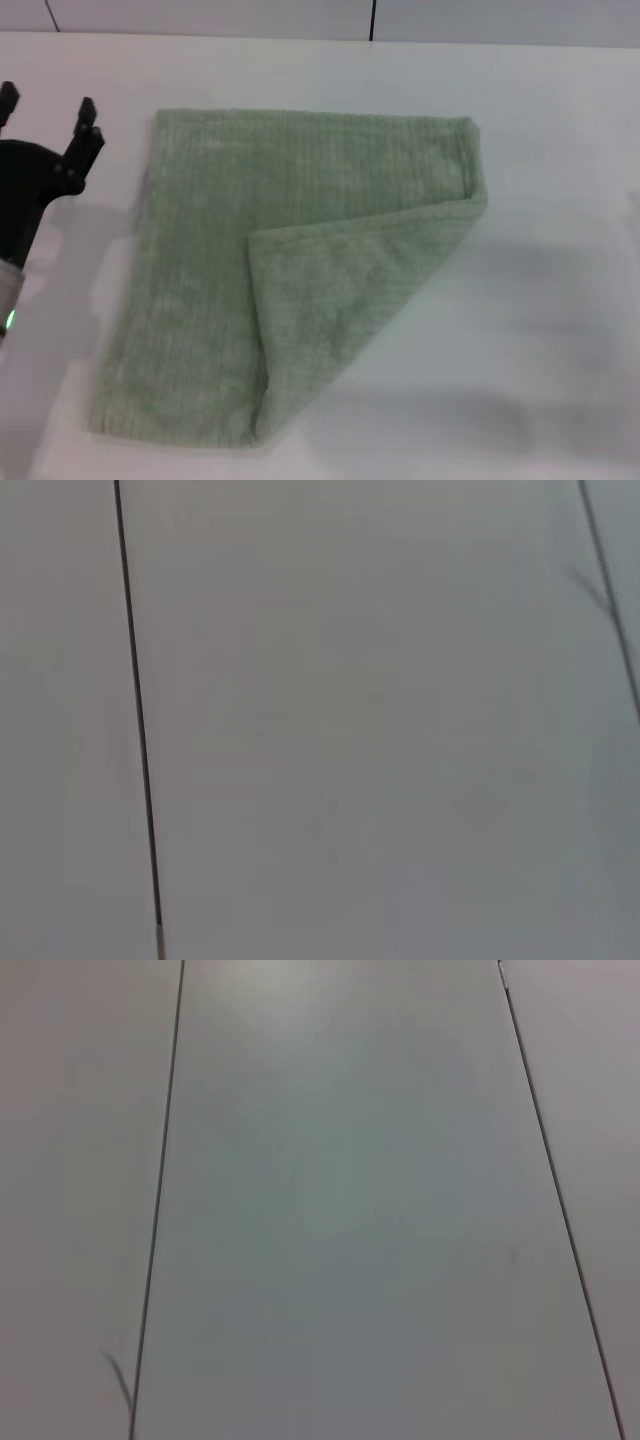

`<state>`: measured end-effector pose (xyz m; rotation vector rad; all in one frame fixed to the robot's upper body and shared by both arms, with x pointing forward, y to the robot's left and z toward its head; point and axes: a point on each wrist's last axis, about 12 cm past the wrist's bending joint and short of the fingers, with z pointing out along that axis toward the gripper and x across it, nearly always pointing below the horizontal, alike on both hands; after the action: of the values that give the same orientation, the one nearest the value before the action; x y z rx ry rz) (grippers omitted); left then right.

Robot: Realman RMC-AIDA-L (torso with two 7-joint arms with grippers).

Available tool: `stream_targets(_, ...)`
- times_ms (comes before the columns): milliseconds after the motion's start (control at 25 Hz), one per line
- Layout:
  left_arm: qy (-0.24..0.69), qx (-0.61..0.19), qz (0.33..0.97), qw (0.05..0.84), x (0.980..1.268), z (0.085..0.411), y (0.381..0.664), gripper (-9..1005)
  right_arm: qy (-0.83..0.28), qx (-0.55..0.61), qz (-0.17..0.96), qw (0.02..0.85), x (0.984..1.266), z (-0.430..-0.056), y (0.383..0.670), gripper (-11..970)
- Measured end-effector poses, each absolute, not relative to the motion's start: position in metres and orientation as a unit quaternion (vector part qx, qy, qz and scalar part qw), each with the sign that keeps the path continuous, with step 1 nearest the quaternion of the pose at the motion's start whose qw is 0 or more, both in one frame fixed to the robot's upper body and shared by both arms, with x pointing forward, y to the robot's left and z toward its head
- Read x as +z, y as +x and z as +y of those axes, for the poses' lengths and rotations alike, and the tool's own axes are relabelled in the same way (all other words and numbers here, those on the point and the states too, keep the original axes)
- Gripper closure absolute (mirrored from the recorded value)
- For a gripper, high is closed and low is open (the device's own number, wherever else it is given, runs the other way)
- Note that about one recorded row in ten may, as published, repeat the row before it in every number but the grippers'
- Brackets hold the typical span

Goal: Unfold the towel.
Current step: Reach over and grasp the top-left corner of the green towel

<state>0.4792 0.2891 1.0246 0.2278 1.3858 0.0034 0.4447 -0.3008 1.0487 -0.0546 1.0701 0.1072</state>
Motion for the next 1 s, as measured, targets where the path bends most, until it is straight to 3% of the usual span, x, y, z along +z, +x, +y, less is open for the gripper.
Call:
stream_targets(320,0.159,0.007,0.701,0.695,1.048,0.269,0.523,198,-0.027,0.055,0.508,0.859,1.05,-0.301,0.446,171)
stream_targets(480,0.187,0.024,0.726,0.662,1.074,0.25,0.546,199,-0.027,0.056,0.511,0.857,1.049,-0.301,0.447,171)
stream_targets(560,0.203,0.012,0.771,0.603,1.097,0.241,0.565,213,-0.027,0.056,0.513,0.856,1.049,-0.301,0.448,171)
stream_targets(800,0.233,0.002,0.792,0.565,1.122,0.229,0.57,255,-0.027,0.057,0.519,0.852,1.047,-0.3,0.45,171)
stream_targets(1000,0.213,-0.026,0.807,0.55,1.159,0.229,0.573,289,-0.031,0.061,0.522,0.85,1.047,-0.298,0.451,170)
